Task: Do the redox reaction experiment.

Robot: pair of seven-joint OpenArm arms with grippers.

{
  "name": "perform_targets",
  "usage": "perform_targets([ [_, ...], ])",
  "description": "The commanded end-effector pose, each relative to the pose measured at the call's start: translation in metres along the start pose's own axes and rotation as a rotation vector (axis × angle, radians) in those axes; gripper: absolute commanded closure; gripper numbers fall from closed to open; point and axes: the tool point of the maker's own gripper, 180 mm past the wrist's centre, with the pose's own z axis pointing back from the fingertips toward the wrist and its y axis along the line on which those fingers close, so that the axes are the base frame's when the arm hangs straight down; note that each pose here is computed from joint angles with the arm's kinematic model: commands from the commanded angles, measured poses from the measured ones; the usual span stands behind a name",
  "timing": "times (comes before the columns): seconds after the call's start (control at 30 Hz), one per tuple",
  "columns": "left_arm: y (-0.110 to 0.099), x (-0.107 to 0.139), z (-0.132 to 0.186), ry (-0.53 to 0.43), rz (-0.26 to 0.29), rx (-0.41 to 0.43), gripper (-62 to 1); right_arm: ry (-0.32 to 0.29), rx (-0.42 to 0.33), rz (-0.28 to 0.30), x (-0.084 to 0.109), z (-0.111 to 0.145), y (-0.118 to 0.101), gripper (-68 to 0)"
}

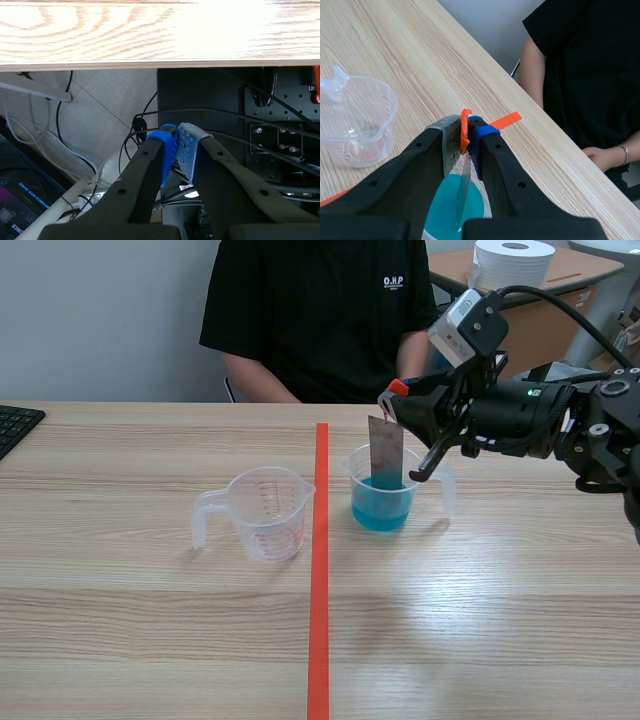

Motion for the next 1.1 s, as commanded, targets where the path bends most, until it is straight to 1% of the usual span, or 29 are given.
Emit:
perform_targets([
  [0.0, -0.0031, 0.0038, -0.0004, -0.015, 0.006, -0.006, -4.0, 0.016, 0.004, 0.014, -0.0007, 0.001, -0.0032, -1.3],
  [0.8, -0.0031, 0.0038, -0.0004, -0.015, 0.006, -0.006, -4.0, 0.019, 0.004, 0.016, -0.0012, 0.0016, -0.0037, -1.3],
  [0.87, -0.0031, 0.0038, -0.0004, -0.015, 0.006, -0.006, -4.0, 0.01, 0.003, 0.018, 0.0002, 0.0028, -0.0046, -1.3],
  [0.97, -0.0031, 0.0038, -0.0004, -0.015, 0.006, -0.006, -4.0, -0.018, 0.001, 0.022, 0.0052, 0.0055, -0.007, -1.3],
  [1.07, -0.0031, 0.0038, -0.0004, -0.015, 0.006, -0.006, -4.0, -0.027, -0.001, 0.032, 0.0075, 0.0085, -0.0093, -1.3],
])
